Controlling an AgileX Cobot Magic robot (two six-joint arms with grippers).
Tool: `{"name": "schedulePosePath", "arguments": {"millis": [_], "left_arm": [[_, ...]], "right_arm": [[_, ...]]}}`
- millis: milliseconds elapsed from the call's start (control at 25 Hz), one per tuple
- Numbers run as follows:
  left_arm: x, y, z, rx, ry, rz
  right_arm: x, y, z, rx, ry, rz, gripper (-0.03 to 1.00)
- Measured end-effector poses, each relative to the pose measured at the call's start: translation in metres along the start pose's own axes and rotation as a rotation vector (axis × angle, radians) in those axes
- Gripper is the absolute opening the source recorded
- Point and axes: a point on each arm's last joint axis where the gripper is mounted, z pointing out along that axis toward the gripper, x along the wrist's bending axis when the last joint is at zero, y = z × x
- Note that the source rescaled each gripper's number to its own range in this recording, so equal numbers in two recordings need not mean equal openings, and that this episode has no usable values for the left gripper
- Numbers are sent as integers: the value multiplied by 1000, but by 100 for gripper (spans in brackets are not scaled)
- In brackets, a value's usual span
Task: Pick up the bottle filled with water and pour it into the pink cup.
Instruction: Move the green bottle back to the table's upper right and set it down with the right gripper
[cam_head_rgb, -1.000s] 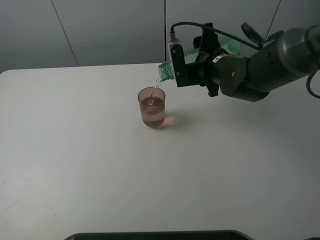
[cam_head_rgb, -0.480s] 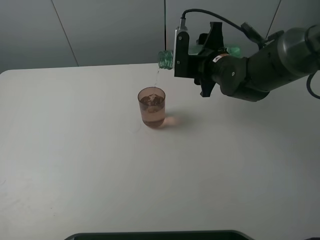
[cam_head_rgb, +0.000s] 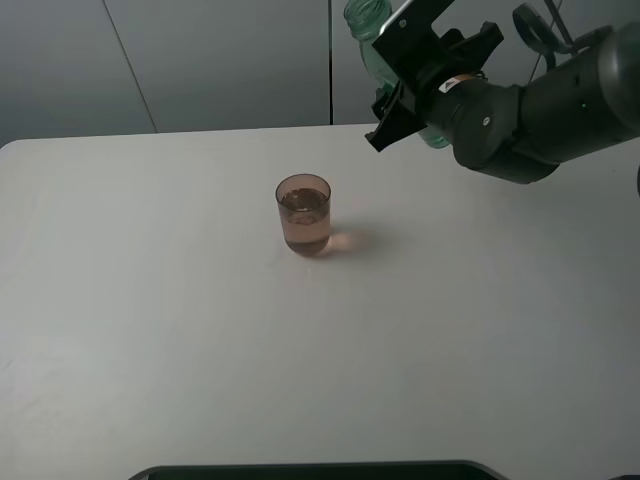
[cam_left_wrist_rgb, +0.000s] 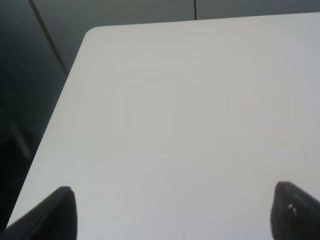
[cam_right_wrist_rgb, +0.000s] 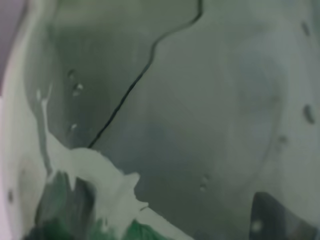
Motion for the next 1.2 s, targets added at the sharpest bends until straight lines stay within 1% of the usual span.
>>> {"name": "schedulePosePath", "arguments": {"millis": [160, 280, 400, 560, 640, 760, 920, 1200], "left_arm": [[0, 0, 0, 0, 0, 0], [0, 0, 0, 0, 0, 0], [0, 0, 0, 0, 0, 0], [0, 0, 0, 0, 0, 0], [0, 0, 0, 0, 0, 0], [0, 0, 0, 0, 0, 0], [0, 0, 0, 0, 0, 0], [0, 0, 0, 0, 0, 0]], "right_arm": [[-18, -4, 1, -22, -28, 356, 0], [-26, -20, -1, -11, -35, 527, 0], [-37, -37, -4, -22, -59, 616, 0], [-53, -52, -1, -58, -97, 611, 0], [-56, -60, 4, -76, -110, 592, 0], [-57, -75, 13, -75, -131, 576, 0], [-62, -88, 32, -62, -154, 575, 0], [-71, -96, 72, 12, -141, 591, 0]]}}
